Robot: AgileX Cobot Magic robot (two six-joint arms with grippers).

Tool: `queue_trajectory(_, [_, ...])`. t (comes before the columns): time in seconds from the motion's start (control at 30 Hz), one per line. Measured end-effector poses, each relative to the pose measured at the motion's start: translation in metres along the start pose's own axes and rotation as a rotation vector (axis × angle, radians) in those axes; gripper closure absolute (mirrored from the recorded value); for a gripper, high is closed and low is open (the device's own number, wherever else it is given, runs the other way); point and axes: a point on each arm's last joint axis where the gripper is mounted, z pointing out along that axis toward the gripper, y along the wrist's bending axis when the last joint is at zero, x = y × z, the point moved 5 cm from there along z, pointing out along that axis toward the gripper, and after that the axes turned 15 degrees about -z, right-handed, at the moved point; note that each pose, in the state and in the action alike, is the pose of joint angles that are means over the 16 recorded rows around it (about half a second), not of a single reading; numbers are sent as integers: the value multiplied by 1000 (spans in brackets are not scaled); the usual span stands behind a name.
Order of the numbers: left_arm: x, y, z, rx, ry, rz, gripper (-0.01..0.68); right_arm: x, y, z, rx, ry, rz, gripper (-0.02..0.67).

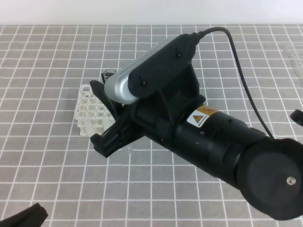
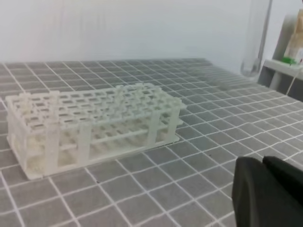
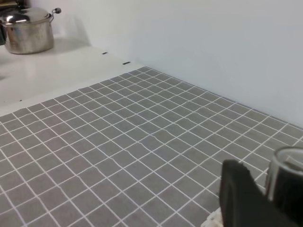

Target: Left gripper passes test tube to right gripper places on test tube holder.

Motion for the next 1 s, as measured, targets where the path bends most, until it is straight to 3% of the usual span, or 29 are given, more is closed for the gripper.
queue_trajectory(0.77, [15, 7, 0, -37, 76, -4, 673, 6, 3, 2, -17, 18, -40, 560])
queue_trajectory(1.0, [15, 7, 0, -37, 76, -4, 673, 13, -7, 3, 19, -12, -64, 560])
